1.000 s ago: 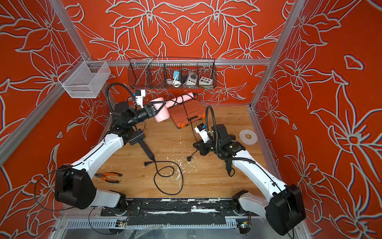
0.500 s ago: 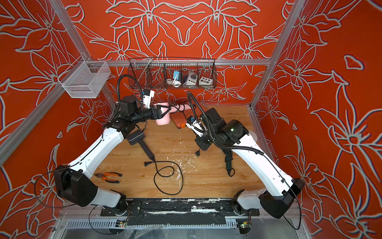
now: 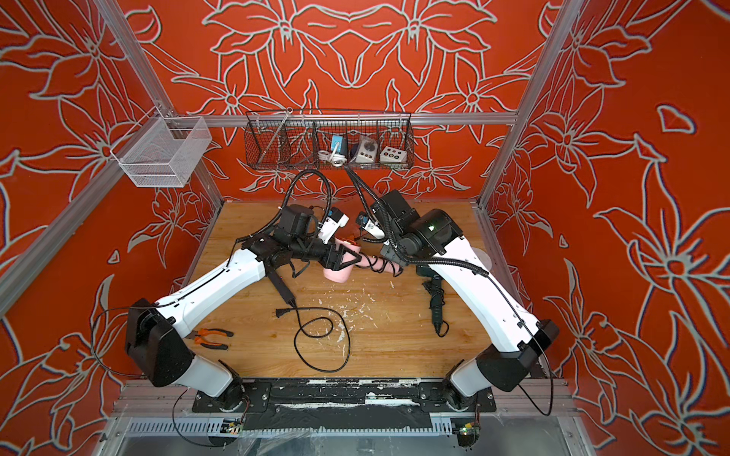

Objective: Wrap the cord around the hair dryer
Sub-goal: Wrap the power cord around the hair dryer.

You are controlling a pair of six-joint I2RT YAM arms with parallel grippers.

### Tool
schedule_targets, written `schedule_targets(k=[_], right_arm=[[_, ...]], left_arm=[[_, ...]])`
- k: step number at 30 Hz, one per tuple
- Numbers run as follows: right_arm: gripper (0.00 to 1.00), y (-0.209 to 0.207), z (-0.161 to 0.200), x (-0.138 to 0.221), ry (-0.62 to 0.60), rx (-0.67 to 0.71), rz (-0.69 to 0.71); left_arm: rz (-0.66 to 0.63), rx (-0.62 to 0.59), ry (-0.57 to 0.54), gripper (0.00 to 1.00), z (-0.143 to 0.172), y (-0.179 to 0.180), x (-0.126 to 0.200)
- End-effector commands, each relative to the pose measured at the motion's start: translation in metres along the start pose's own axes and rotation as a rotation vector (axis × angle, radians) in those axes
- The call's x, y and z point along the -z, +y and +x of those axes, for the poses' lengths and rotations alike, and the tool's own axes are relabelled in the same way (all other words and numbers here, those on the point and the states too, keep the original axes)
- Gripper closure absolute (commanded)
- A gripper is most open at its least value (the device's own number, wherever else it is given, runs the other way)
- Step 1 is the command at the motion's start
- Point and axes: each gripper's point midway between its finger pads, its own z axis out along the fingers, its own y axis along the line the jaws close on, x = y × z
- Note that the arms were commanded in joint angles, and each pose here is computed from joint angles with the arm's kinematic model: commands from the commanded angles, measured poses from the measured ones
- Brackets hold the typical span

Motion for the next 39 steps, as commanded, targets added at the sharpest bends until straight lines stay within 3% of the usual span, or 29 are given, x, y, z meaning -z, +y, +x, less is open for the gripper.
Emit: schedule_targets(k=[1, 7, 12, 18, 23, 26, 28, 33, 39], right_arm=[[1.00, -0.030, -0.023, 0.002, -0.095, 0.069, 0.157], [1.00, -0.014, -0.046, -0.007, -0.296, -0.013, -0.056], [1.00, 0.012, -0.049, -0.019, -0.448, -0.124, -0.330], [1.00, 0.040, -0.053, -0.039, -0.572, -0.244, -0.547], [1.00, 0.049, -0.057, -0.049, -0.625, -0.365, -0.685], [0.86, 0.049, -0.053, -0.060, -0.633, -0.436, -0.708], [0.82, 0.049, -0.051, -0.064, -0.650, -0.481, -0.733], [0.78, 0.052, -0.045, -0.076, -0.674, -0.576, -0.761], [0.77, 0.058, -0.040, -0.083, -0.694, -0.633, -0.783]], left_arm=[[0.172, -0.106, 0.016, 1.00, 0.006, -0.049, 0.011], [0.363, -0.143, -0.028, 1.00, 0.009, -0.090, 0.031], [0.495, -0.195, -0.093, 1.00, 0.002, -0.119, 0.053], [0.611, -0.236, -0.209, 1.00, -0.026, -0.147, 0.084], [0.634, -0.235, -0.298, 1.00, -0.054, -0.149, 0.105], [0.621, -0.216, -0.345, 1.00, -0.067, -0.142, 0.113], [0.596, -0.190, -0.394, 1.00, -0.077, -0.133, 0.119], [0.532, -0.146, -0.520, 1.00, -0.102, -0.113, 0.138], [0.501, -0.157, -0.572, 1.00, -0.118, -0.109, 0.155]])
